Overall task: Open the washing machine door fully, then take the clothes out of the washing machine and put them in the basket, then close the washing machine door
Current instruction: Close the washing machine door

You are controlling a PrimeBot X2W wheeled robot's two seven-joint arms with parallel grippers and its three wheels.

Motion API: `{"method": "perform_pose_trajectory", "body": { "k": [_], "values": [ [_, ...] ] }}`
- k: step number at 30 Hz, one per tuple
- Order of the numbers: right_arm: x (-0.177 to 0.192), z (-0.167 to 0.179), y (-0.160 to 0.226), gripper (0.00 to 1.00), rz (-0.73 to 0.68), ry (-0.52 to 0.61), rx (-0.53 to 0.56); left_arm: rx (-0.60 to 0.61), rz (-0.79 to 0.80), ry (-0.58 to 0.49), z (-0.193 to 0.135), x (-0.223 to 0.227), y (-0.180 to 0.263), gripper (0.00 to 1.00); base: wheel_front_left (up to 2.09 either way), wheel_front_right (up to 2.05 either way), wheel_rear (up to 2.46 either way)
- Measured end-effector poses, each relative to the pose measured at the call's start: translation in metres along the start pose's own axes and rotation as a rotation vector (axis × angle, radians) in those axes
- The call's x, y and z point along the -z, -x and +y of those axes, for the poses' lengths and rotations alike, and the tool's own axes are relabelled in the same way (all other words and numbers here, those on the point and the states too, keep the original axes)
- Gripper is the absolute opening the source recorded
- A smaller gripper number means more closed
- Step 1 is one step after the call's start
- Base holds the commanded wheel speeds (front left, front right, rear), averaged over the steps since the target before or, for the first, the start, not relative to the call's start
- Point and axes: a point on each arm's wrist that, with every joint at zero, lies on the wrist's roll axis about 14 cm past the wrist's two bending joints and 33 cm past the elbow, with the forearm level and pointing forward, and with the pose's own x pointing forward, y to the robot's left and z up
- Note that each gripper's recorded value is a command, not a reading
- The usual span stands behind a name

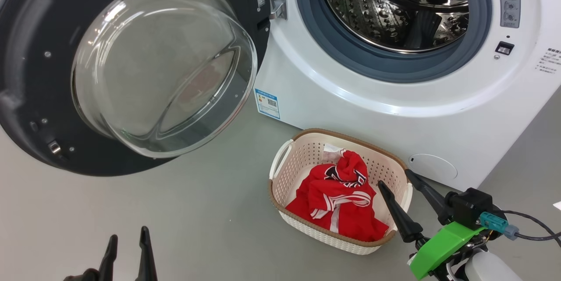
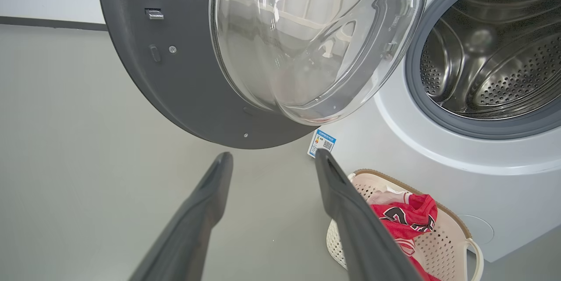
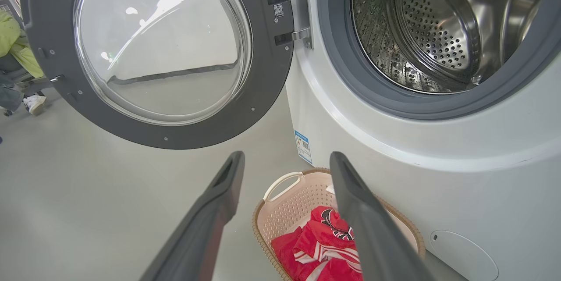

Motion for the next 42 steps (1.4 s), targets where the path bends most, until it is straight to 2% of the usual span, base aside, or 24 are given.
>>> {"method": "perform_pose_trajectory", "body": {
  "k": [5,6,7,8,12,18,22,26,28,32,42],
  "values": [
    [-0.002,0.001,0.001,1.0,-0.002,0.003,-0.001,0.005,-0.015,0.016,-0.003,-0.004,0.001,0.98,0.0,0.0,0.0],
    [-0.003,0.001,0.002,1.0,-0.004,0.005,0.0,0.008,-0.026,0.025,-0.003,-0.007,0.0,0.58,0.0,0.0,0.0],
    [-0.003,0.001,0.002,1.0,-0.005,0.005,0.002,0.009,-0.037,0.033,-0.004,-0.011,0.0,0.24,0.0,0.0,0.0],
    [-0.004,0.001,0.002,1.0,-0.008,0.003,0.005,0.013,-0.053,0.037,-0.004,-0.016,-0.001,0.0,0.0,0.0,0.0],
    [-0.007,-0.002,0.004,1.0,-0.018,-0.006,0.022,0.015,-0.187,0.049,0.001,-0.059,-0.011,0.0,0.0,0.0,0.0],
    [-0.004,-0.019,0.015,1.0,-0.016,-0.018,0.077,0.075,-0.499,0.022,-0.002,-0.171,-0.037,0.0,0.0,0.0,0.0],
    [0.003,-0.023,0.021,1.0,-0.004,-0.03,0.094,0.07,-0.643,0.101,0.014,-0.23,-0.052,0.0,0.0,0.0,0.0],
    [0.006,-0.031,0.023,1.0,-0.001,-0.041,0.115,0.031,-0.702,0.171,0.041,-0.279,-0.076,0.0,0.0,0.0,0.0],
    [0.008,-0.034,0.024,1.0,0.001,-0.044,0.125,0.014,-0.689,0.261,0.052,-0.294,-0.091,0.0,0.0,0.0,0.0],
    [0.013,-0.039,0.025,1.0,0.008,-0.051,0.136,-0.033,-0.57,0.423,0.076,-0.296,-0.123,0.0,0.0,0.0,0.0],
    [0.019,-0.048,0.021,1.0,0.013,-0.064,0.144,-0.139,-0.066,0.613,0.097,-0.236,-0.173,0.0,0.0,0.0,0.0]
  ]
}}
